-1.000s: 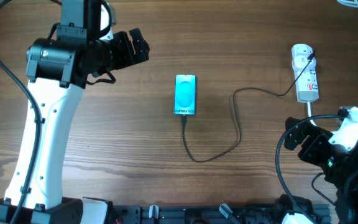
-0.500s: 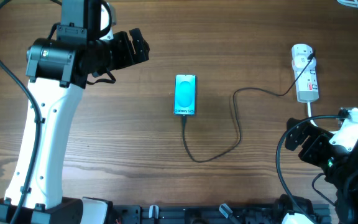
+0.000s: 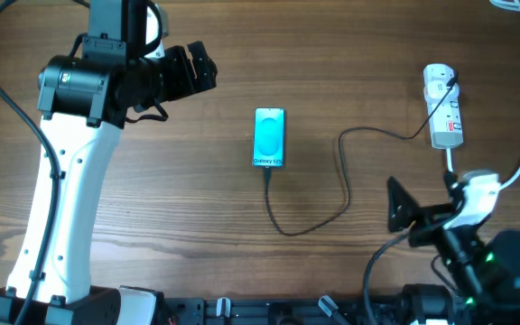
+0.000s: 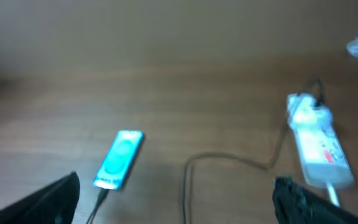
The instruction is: Plug charger to phone and switch on socket
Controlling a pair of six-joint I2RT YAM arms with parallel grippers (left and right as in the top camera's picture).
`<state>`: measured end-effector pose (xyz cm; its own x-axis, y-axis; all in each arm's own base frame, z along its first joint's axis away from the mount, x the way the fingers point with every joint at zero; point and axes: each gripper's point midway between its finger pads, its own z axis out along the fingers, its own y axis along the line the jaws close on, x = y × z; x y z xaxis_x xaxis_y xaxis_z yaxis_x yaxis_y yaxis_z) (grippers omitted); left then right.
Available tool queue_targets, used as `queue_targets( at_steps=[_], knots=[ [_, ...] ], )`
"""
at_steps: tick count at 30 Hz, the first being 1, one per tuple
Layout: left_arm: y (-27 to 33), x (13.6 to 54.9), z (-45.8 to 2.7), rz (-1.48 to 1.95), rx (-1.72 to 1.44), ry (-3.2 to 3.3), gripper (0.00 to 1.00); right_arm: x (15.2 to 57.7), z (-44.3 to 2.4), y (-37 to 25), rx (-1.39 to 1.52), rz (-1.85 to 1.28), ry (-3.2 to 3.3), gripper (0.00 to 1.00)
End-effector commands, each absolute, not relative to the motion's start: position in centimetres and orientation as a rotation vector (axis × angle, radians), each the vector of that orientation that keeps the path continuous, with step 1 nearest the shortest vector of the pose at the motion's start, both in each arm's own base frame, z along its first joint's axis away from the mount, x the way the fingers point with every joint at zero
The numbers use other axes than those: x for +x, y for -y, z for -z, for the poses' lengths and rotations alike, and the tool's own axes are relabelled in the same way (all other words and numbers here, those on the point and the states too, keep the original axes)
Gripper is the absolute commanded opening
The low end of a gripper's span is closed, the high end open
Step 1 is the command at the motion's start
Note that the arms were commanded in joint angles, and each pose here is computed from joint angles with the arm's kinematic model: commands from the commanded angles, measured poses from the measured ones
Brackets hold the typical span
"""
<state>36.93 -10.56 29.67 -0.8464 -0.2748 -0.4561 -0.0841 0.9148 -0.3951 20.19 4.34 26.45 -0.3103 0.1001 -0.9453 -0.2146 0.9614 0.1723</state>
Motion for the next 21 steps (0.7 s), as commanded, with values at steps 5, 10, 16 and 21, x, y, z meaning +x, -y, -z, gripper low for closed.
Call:
queue_targets(
  at_steps=[5,10,16,21],
  knots=[
    [10.4,37.0,-29.8,0.493,-0.274,-2.550,1.00,20.6,-25.1,-5.5,-0.203,-0.296,-1.640,1.00],
    [10.4,37.0,-29.8,0.493,-0.274,-2.550,1.00,21.4,-24.0,-4.9,-0.282,-0.163,-1.575,1.00],
    [10.4,37.0,-29.8,0.493,-0.274,-2.550,1.00,22.7,-22.9,-3.3,-0.198,-0.081,-1.532,1.00],
    [10.4,37.0,-29.8,0.493,-0.274,-2.550,1.00,23.7,-21.0,-2.0,-0.041,-0.126,-1.541,1.00]
  ],
)
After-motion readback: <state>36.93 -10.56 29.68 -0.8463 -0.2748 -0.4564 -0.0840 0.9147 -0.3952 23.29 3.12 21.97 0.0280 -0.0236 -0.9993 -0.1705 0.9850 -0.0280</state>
